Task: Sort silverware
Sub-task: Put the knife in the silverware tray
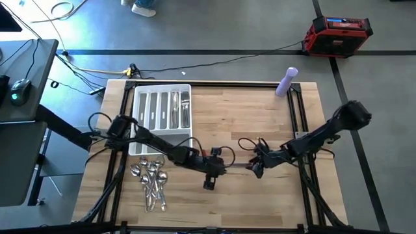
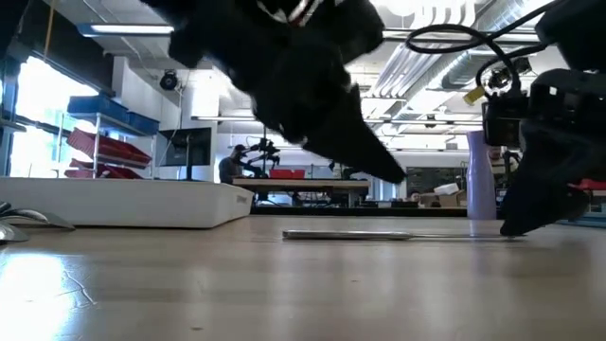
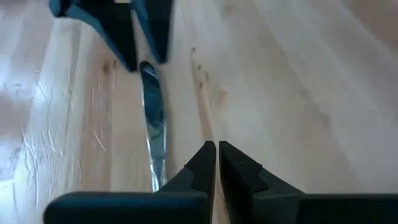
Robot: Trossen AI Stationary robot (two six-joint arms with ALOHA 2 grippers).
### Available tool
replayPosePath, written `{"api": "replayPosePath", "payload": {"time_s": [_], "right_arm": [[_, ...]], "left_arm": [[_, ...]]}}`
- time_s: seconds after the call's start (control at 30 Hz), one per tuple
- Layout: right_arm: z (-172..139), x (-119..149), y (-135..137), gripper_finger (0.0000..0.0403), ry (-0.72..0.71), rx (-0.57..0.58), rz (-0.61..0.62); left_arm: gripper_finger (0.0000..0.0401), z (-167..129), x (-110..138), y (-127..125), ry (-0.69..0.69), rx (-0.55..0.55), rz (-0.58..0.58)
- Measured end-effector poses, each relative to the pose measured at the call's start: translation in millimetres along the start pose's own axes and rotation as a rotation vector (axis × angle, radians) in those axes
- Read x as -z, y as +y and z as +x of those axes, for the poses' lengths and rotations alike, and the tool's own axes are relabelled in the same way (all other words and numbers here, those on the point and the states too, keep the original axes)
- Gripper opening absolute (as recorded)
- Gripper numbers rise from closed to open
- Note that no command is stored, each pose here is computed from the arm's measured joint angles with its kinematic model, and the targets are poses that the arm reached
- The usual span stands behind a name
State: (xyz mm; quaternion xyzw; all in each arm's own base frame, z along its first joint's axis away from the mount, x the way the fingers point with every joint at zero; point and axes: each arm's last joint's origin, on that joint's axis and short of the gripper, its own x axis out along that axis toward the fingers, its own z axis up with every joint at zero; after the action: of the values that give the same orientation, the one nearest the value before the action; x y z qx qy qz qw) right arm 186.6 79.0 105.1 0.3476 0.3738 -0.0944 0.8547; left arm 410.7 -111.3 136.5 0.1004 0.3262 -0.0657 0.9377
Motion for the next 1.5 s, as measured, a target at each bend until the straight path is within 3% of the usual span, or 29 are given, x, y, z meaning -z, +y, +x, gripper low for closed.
{"api": "replayPosePath", "payload": {"time_s": [0.27,0.37,0.5,1.13,1.3,1.5], "right_arm": [[25,1,-1,0.0204,0.033,-0.071,0.025],[29,0,4,0.0204,0.038,-0.139,-0.009],[32,-3,12,0.0204,0.070,-0.145,-0.030],[41,-7,23,0.0201,0.097,-0.090,-0.105],[47,-8,25,0.0150,0.128,0.035,-0.180],[48,-12,28,0.0022,0.152,0.106,-0.264]], "left_arm": [[0.0000,42,26,14,0.003,0.071,-0.125],[0.0000,57,28,15,0.019,0.061,-0.151],[0.0000,70,24,15,0.024,0.035,-0.174],[0.0000,72,11,19,-0.022,-0.093,-0.277],[0.0000,72,11,19,-0.033,-0.100,-0.286],[0.0000,65,4,19,-0.029,-0.086,-0.275]]}}
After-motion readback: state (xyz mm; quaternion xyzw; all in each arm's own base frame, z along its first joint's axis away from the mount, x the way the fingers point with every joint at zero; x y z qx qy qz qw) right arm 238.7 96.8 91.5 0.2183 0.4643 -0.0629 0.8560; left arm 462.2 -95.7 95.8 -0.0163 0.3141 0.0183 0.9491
